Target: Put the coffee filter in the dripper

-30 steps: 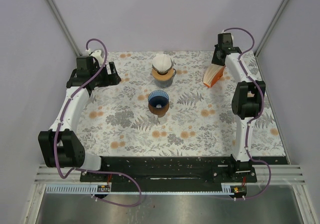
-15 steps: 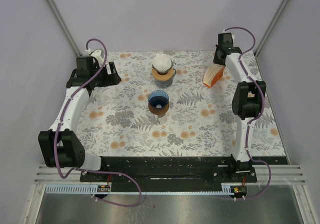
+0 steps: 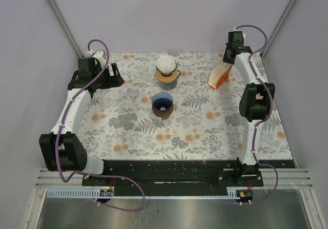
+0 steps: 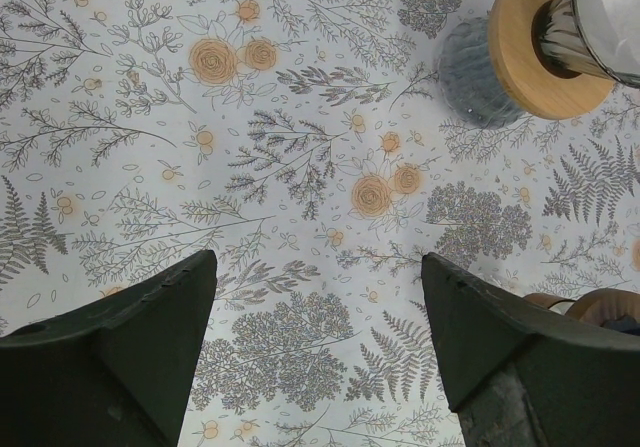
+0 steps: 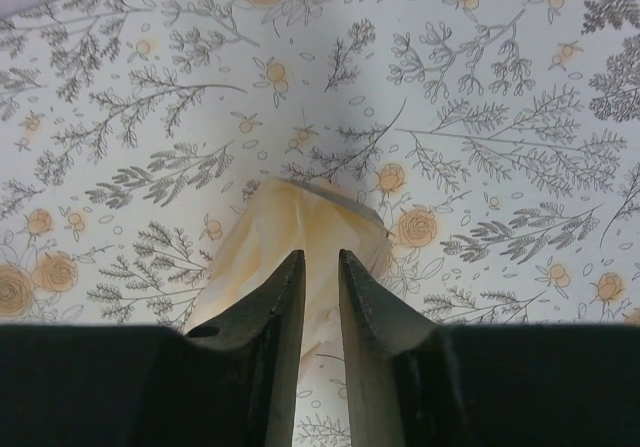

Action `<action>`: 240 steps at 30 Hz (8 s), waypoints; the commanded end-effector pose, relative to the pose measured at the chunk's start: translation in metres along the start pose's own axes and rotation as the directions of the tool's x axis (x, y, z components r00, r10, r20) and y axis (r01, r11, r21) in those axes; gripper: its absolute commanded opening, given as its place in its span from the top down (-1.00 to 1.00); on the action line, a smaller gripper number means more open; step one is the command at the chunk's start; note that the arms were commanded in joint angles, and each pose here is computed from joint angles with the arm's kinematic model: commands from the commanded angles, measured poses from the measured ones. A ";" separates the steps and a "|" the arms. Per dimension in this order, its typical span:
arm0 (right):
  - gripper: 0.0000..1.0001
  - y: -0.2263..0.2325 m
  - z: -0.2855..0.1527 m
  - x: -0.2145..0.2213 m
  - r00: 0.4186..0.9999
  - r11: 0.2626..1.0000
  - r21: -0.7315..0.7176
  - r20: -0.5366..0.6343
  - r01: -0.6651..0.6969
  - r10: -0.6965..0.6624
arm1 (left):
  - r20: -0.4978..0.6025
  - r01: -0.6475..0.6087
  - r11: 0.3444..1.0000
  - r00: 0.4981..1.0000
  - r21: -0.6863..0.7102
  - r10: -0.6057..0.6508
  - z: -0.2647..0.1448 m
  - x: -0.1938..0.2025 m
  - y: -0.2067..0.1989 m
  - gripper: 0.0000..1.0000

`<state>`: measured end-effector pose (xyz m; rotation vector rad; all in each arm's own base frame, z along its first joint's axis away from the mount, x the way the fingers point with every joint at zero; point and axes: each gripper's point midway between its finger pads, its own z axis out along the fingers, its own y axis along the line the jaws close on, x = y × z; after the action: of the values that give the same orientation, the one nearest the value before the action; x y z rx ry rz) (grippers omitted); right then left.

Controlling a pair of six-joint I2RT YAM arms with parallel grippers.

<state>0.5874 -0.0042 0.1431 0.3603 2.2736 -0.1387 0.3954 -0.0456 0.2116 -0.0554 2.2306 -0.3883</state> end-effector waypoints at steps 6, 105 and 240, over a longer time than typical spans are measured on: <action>0.44 0.004 -0.004 -0.033 0.998 1.000 -0.019 0.064 -0.015 0.016 | 0.055 0.001 1.000 0.998 0.023 -0.002 0.001 -0.016 -0.002 -0.72; 1.00 0.109 -0.302 -0.091 0.924 0.889 -0.450 0.370 0.088 0.096 | 0.338 -0.525 0.747 0.847 0.408 0.410 -0.104 -0.068 -0.172 -0.63; 0.90 0.223 -0.369 0.171 0.855 0.557 -0.812 -0.157 0.174 -0.495 | -0.153 -0.438 0.799 0.831 0.413 0.534 -0.074 0.074 -0.198 1.00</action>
<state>0.2739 0.3124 0.2647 -0.5512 2.5183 0.7852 0.2666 -0.2284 0.2674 0.8409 2.2492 -0.4967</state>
